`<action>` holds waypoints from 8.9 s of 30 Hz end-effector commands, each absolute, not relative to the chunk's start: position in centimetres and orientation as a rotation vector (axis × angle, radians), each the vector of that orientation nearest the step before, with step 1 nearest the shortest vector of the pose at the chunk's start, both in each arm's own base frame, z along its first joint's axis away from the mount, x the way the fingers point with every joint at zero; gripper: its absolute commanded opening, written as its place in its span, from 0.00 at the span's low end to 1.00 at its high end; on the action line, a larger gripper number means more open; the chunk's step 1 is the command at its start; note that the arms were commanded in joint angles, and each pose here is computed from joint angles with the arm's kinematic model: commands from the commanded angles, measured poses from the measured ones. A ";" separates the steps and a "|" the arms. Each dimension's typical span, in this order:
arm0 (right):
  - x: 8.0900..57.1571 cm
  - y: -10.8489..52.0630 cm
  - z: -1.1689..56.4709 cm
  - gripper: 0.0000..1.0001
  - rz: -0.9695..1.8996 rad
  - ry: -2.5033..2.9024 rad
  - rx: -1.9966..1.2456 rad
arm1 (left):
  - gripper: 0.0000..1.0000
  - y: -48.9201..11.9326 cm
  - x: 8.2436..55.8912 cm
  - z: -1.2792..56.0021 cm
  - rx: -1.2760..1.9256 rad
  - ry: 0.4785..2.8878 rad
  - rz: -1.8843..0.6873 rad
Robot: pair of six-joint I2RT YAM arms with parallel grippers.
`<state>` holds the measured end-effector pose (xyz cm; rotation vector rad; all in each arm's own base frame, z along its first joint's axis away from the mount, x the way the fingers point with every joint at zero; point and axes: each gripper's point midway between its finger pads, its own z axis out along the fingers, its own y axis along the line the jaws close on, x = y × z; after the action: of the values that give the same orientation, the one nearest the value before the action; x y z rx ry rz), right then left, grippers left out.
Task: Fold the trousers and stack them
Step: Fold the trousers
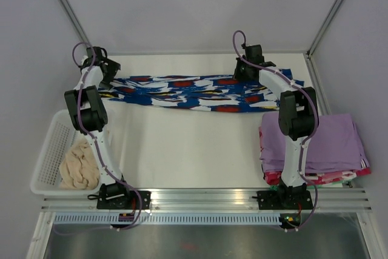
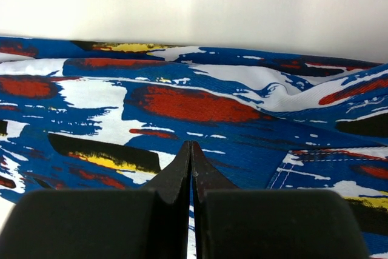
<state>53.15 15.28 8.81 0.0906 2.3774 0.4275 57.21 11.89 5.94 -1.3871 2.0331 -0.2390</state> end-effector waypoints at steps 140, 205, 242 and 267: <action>55.6 34.9 10.2 0.91 0.511 2.120 -0.541 | 0.27 22.9 52.9 8.0 -1.678 1.622 -0.383; 57.3 33.4 8.4 0.93 0.408 2.182 -0.391 | 0.02 27.0 64.0 11.0 -1.531 1.393 -0.264; 58.1 32.9 8.7 0.94 0.486 2.166 -0.329 | 0.74 18.8 71.6 11.9 -1.314 1.398 -0.524; 58.2 31.6 11.0 0.94 0.548 2.134 -0.291 | 0.82 21.1 59.4 15.9 -1.463 1.628 -0.101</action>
<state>57.71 31.26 5.72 -0.3037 2.2363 0.5113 62.19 20.96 15.16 -1.4278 1.5814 -0.1913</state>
